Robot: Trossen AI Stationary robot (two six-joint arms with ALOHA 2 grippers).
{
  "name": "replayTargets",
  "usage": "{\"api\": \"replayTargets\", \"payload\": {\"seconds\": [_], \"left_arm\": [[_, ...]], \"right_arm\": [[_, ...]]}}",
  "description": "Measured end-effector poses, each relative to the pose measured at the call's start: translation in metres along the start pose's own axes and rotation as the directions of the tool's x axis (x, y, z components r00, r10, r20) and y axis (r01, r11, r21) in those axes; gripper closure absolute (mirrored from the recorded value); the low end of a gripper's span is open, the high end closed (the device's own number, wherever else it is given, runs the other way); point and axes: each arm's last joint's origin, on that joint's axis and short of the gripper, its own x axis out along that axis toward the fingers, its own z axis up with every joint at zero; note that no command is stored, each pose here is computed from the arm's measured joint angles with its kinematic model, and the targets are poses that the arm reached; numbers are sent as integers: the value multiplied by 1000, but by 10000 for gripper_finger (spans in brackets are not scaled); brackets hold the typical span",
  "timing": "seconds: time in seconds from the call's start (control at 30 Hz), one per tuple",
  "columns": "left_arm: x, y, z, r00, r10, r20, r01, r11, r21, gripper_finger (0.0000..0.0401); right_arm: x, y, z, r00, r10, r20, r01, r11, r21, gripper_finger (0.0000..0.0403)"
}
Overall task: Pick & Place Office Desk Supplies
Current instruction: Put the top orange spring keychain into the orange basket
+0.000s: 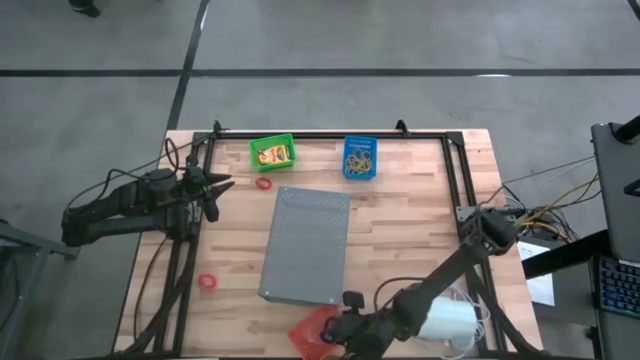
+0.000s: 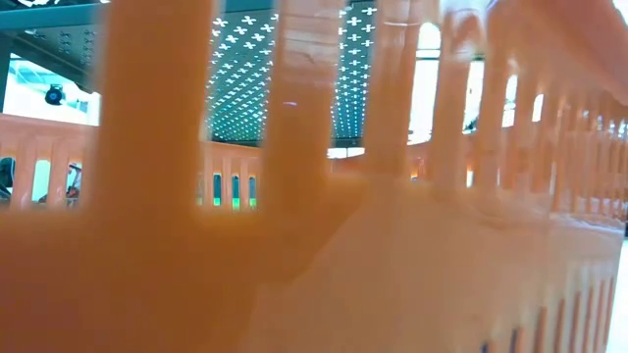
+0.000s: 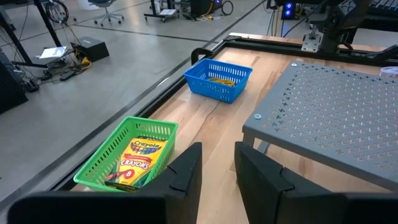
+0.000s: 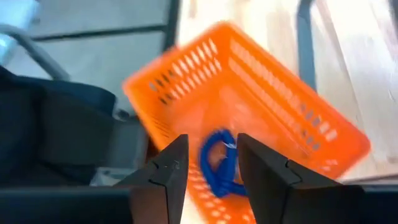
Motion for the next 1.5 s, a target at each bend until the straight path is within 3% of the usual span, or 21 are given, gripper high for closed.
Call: {"api": "replayTargets", "payload": {"seconds": [0.17, 0.37, 0.53, 0.87, 1.03, 1.23, 1.5], "left_arm": [[0, 0, 0, 1000, 0, 0, 0, 1000, 0, 303], [0, 0, 0, 1000, 0, 0, 0, 1000, 0, 303], [0, 0, 0, 1000, 0, -1, 0, 1000, 0, 303], [0, 0, 0, 1000, 0, -1, 0, 1000, 0, 303], [0, 0, 0, 1000, 0, -1, 0, 1000, 0, 303], [0, 0, 0, 1000, 0, -1, 0, 1000, 0, 303], [0, 0, 0, 1000, 0, 0, 0, 1000, 0, 303]], "right_arm": [[-19, 11, 11, 998, 10, 67, -9, 1000, -12, 292], [-46, 9, 27, 969, -108, 221, 122, 991, -50, 313], [-76, 1, 47, 942, -135, 307, 180, 976, -122, 324], [-137, -61, 70, 908, -167, 383, 259, 945, -201, 339], [-150, -111, 58, 891, -154, 427, 258, 946, -198, 339], [-161, -168, 22, 812, -200, 548, 348, 920, -180, 339], [-190, -222, -29, 740, -317, 594, 355, 933, 56, 339]]}}
